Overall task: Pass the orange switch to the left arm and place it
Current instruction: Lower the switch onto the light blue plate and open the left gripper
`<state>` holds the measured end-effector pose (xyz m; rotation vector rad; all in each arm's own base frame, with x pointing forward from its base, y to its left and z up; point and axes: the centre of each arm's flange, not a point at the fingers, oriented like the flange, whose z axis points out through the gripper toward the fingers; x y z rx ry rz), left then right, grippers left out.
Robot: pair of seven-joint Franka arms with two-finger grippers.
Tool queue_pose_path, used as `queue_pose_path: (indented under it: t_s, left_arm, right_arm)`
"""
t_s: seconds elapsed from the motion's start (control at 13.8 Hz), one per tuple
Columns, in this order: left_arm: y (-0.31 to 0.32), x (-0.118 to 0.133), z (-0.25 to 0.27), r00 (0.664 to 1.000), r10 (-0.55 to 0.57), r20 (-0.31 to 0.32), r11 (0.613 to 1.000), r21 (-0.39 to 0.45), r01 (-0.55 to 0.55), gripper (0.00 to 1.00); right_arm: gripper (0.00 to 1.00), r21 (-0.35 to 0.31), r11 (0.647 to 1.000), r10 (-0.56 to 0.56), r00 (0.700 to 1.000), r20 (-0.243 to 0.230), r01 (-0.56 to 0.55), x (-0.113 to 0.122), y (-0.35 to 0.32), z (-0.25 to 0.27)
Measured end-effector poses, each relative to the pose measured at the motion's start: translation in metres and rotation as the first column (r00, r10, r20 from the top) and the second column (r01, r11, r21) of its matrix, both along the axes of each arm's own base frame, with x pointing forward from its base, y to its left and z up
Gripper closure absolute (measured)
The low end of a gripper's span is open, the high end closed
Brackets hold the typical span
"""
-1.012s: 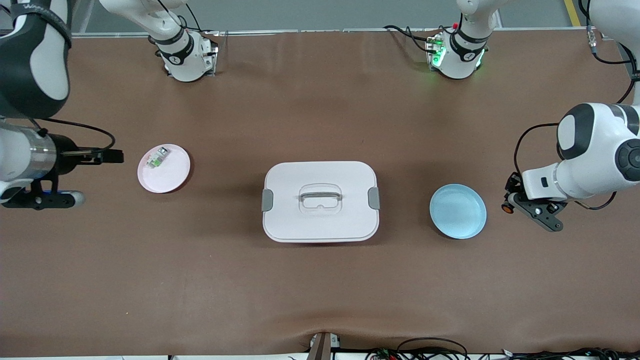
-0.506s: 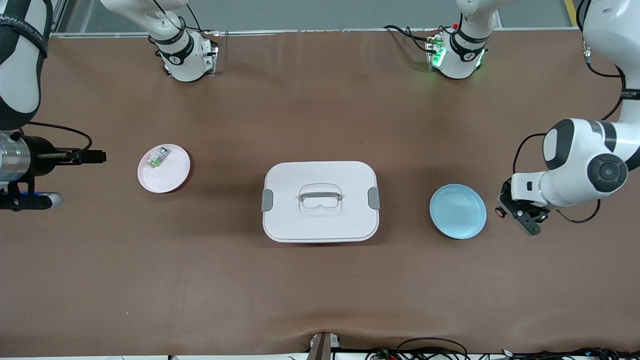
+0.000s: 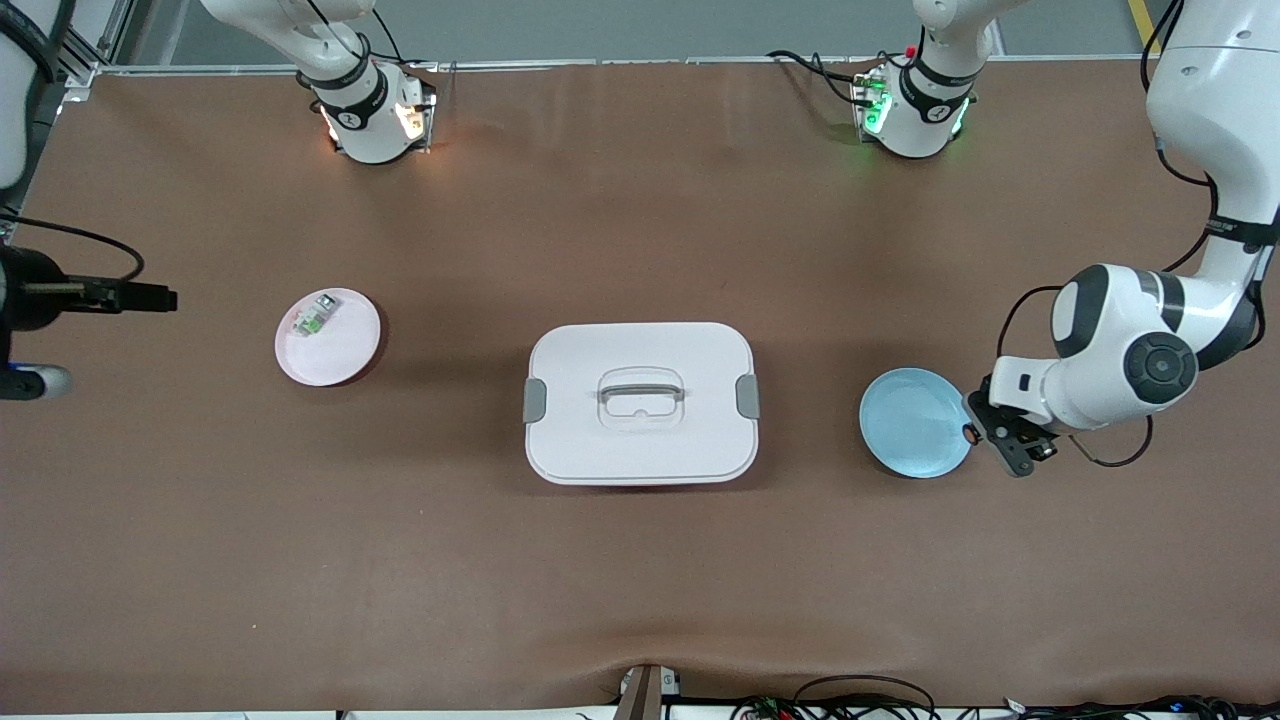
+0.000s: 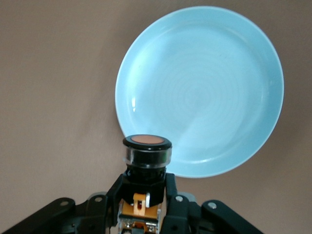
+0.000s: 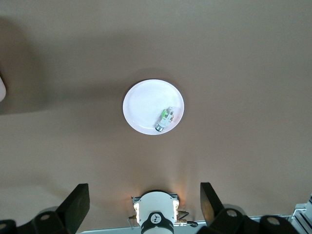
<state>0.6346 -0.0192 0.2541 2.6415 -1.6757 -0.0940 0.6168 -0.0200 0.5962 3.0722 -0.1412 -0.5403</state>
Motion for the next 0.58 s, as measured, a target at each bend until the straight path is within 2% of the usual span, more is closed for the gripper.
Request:
queue_pose_path:
  t_s: [0.14, 0.29, 0.58]
  left_arm:
    - [-0.011, -0.009, -0.017, 0.999, -0.037, 0.011, 0.999, -0.014, 0.037, 0.64]
    - [-0.019, -0.018, -0.031, 0.997, -0.072, 0.017, 0.997, -0.03, 0.073, 0.64]
    - [-0.047, -0.029, -0.042, 0.989, -0.145, 0.032, 0.989, -0.03, 0.146, 0.64]
  right_arm:
    - [0.0, -0.02, 0.997, -0.073, 0.996, 0.049, 0.074, -0.003, -0.001, 0.016]
    - [0.0, -0.026, 0.994, -0.1, 0.991, 0.09, 0.103, -0.005, -0.001, 0.027]
    - [0.0, -0.013, 0.998, -0.061, 0.99, 0.13, 0.063, -0.012, -0.002, 0.046]
